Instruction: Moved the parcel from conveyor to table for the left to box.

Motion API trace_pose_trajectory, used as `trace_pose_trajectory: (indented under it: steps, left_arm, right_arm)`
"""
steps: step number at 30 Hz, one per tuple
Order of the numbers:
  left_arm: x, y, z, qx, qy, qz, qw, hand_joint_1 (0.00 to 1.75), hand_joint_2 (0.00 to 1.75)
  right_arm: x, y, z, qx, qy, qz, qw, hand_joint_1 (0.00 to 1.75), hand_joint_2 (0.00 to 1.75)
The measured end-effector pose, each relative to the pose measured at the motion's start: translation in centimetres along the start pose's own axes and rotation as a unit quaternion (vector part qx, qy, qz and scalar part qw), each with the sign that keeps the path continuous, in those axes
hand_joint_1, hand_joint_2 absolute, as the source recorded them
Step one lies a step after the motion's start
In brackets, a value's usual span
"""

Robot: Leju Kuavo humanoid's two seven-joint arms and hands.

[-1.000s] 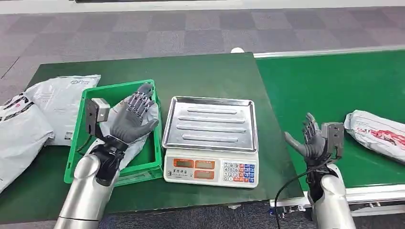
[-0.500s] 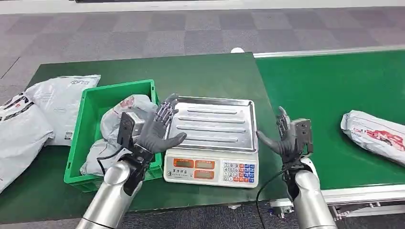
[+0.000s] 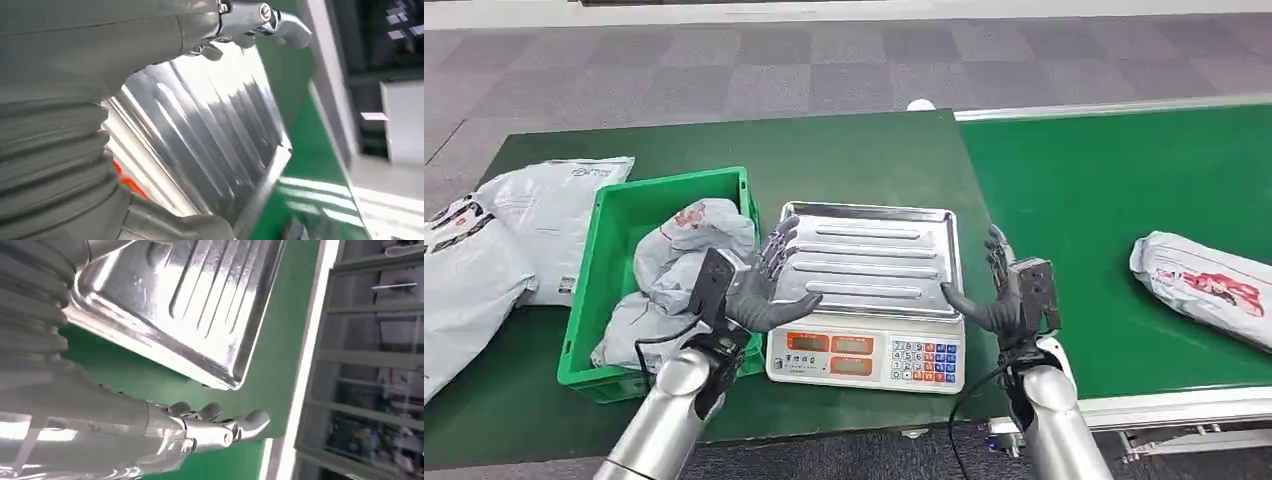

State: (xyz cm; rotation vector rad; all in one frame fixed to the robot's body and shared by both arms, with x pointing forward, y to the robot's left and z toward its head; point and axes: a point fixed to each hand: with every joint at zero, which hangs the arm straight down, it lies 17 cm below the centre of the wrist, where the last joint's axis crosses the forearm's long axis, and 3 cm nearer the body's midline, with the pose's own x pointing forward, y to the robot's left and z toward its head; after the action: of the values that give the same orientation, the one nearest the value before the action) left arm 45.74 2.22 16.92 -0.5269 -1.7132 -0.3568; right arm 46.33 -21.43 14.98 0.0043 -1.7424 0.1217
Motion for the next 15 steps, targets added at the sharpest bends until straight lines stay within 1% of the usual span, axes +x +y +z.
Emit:
trace_pose_trajectory:
  steps: [3, 6, 15]
  left_arm:
    - [-1.4, 0.6, 0.7, 0.020, 0.012, -0.005, 1.000, 0.00, 1.75]
    - [-2.1, 1.0, 1.3, 0.031, 0.019, -0.004, 0.999, 0.00, 1.75]
    - [-2.7, 1.6, 1.9, 0.045, 0.024, -0.003, 0.999, 0.00, 1.75]
  right_arm:
    - [1.6, 0.8, 0.1, 0.006, -0.019, 0.005, 1.000, 0.00, 1.75]
    - [2.7, 0.7, 0.0, 0.002, -0.030, 0.000, 1.000, 0.00, 1.75]
    - [3.5, 0.7, 0.1, 0.001, -0.042, -0.005, 0.999, 0.00, 1.75]
